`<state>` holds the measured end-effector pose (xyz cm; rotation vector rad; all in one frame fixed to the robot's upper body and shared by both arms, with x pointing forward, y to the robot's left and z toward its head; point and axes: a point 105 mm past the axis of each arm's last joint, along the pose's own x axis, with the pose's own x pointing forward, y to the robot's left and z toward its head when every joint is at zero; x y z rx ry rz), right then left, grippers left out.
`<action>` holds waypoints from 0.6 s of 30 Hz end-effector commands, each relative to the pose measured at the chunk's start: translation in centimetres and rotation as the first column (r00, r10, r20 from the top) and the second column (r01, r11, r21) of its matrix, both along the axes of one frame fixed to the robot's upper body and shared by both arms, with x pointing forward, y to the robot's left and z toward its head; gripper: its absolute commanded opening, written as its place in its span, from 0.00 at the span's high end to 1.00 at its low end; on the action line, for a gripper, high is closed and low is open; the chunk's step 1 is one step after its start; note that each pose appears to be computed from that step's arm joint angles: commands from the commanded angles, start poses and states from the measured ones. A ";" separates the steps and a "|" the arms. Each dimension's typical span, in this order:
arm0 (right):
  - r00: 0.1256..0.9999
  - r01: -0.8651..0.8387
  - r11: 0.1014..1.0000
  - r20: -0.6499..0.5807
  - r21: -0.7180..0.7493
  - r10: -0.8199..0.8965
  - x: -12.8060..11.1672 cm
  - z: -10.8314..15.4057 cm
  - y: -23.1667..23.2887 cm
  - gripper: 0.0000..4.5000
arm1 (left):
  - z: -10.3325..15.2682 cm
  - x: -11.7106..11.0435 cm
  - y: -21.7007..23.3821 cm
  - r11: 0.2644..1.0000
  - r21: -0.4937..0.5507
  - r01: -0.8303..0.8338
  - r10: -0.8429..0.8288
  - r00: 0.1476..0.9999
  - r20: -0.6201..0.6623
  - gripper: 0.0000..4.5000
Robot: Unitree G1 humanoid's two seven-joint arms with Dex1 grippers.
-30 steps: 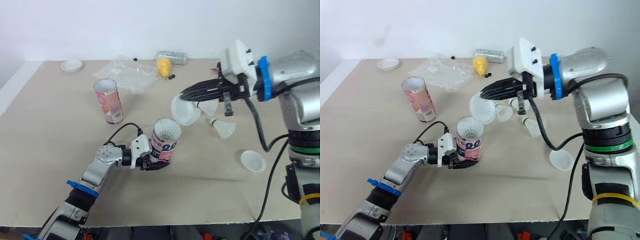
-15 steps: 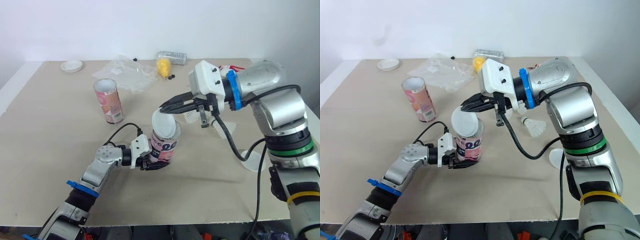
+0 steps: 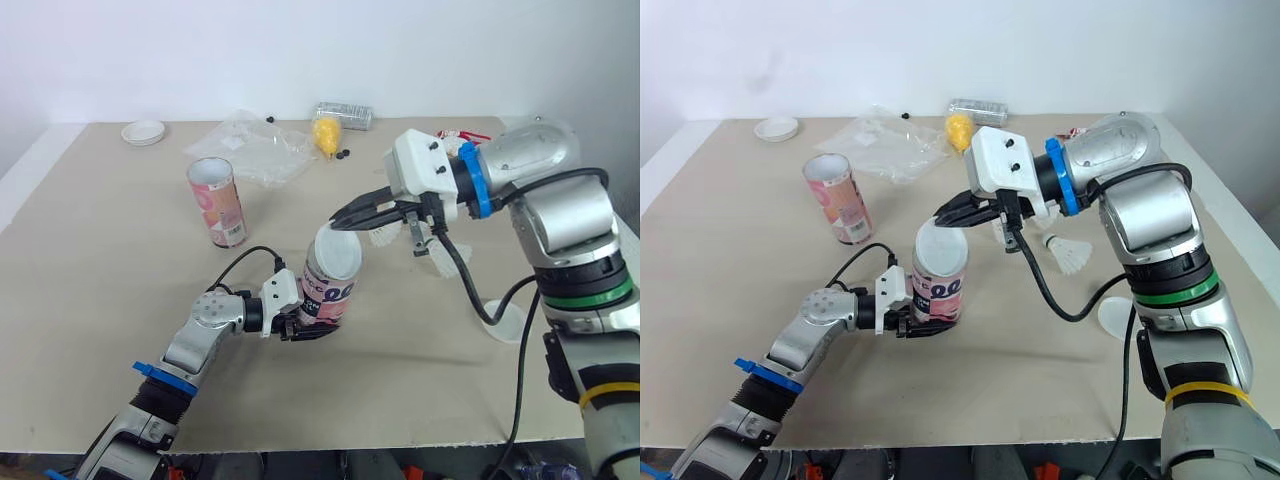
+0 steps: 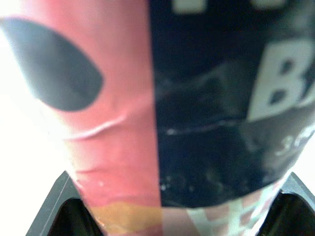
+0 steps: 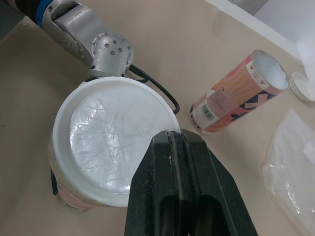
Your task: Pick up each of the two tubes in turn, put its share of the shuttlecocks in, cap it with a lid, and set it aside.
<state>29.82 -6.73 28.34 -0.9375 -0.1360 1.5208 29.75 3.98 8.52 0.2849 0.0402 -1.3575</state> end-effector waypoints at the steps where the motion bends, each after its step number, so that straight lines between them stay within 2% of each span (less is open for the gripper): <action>1: 0.999 -0.011 1.000 0.050 -0.010 0.012 -0.2 1.1 -0.2 0.97 | -3.6 -0.9 0.5 0.996 0.085 0.000 0.011 0.991 -0.132 0.32; 18: 0.999 -0.015 0.999 0.032 -0.046 0.017 0.3 1.2 -0.6 0.97 | -3.6 -0.8 0.6 0.996 0.084 -0.006 0.018 0.990 -0.139 0.32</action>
